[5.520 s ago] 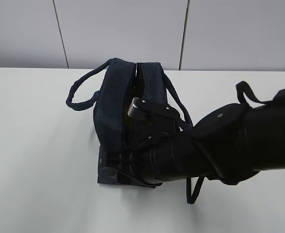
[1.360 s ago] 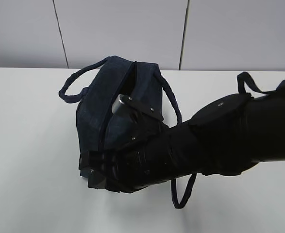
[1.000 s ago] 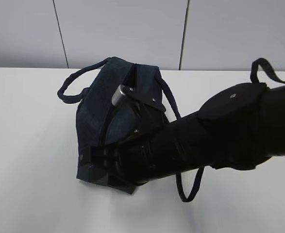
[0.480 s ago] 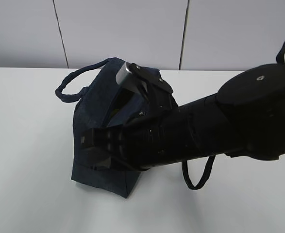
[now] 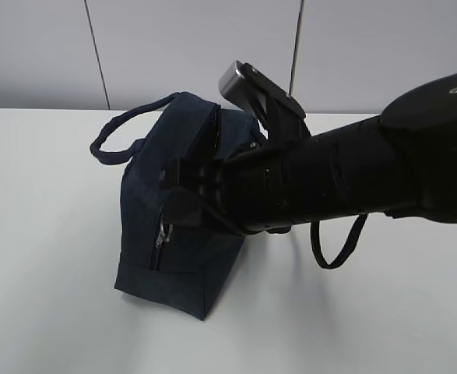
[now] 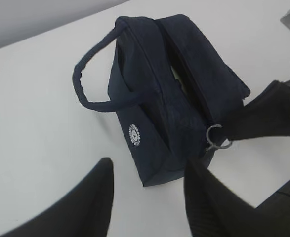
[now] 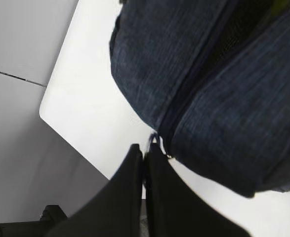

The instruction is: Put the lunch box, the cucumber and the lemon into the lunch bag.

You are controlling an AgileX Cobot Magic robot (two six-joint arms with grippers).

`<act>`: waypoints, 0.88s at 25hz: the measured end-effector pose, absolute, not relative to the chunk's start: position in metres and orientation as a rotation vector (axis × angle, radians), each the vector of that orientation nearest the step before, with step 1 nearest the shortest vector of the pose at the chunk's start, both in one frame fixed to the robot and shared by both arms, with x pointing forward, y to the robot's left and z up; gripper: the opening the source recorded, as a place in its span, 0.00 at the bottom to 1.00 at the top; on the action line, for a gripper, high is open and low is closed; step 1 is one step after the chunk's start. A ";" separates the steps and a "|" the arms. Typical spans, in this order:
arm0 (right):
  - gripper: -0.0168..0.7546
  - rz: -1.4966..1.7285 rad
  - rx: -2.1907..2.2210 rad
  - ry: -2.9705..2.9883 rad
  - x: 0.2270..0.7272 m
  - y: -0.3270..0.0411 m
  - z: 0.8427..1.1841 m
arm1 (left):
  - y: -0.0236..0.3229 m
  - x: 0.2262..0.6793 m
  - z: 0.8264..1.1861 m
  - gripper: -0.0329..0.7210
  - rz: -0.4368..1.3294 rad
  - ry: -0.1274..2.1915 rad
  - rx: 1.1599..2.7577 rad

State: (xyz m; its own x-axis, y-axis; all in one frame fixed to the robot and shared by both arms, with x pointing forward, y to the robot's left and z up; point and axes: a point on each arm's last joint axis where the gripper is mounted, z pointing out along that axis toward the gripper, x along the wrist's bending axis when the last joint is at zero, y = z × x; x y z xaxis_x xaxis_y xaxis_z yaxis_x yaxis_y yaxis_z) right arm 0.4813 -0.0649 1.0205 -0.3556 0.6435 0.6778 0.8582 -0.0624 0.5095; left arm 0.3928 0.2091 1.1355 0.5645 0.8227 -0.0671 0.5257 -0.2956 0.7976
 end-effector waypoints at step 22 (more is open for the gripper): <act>0.02 -1.428 -1.508 -2.067 0.479 -0.063 1.033 | 0.208 0.395 1.110 0.47 0.438 1.117 1.966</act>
